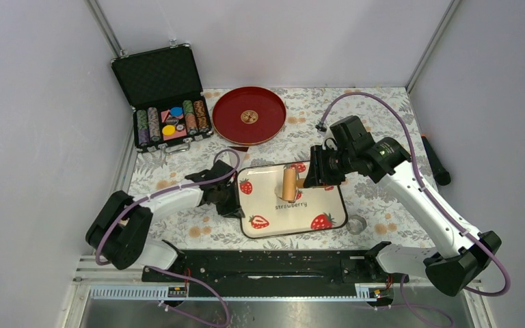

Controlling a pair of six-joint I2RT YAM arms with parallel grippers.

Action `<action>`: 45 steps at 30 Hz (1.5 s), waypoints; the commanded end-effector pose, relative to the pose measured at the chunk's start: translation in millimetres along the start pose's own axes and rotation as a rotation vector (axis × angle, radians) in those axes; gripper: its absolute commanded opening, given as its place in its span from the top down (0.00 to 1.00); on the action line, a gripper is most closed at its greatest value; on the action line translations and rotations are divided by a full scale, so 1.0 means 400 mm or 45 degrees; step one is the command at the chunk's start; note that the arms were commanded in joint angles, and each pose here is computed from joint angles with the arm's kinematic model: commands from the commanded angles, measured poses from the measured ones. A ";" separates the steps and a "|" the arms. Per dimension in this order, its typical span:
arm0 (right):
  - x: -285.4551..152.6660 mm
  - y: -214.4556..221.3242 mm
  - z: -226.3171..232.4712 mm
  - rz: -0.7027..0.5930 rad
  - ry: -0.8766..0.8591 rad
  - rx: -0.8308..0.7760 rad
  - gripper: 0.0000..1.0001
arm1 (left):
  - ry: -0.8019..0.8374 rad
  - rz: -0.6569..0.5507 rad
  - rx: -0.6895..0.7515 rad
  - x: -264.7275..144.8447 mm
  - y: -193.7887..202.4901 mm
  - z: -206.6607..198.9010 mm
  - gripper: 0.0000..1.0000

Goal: Roll out the dumpling wrappers from the dough

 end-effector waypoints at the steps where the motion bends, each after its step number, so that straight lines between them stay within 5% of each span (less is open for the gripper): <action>1: -0.030 -0.017 0.009 -0.051 -0.011 -0.037 1.00 | -0.152 -0.056 0.142 -0.055 0.000 0.038 1.00; 16: -0.034 -0.015 0.008 -0.059 -0.007 -0.044 1.00 | -0.098 0.054 0.264 -0.035 0.061 0.015 1.00; 35: -0.029 -0.020 -0.013 0.027 0.117 -0.027 1.00 | 0.069 0.020 -0.104 0.076 0.063 -0.066 1.00; 45: -0.017 -0.048 -0.025 0.160 0.210 -0.034 1.00 | 0.006 0.047 -0.025 0.133 0.097 -0.039 1.00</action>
Point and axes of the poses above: each gripper's point midway between its finger pads, its own x axis out along the fingers, its own z axis along the line the jaws close on, y = z × x, the point moved 8 cm from there along -x, back along the fingers, and after that the axes turned 14 degrees about -x, right-handed, at the moved point
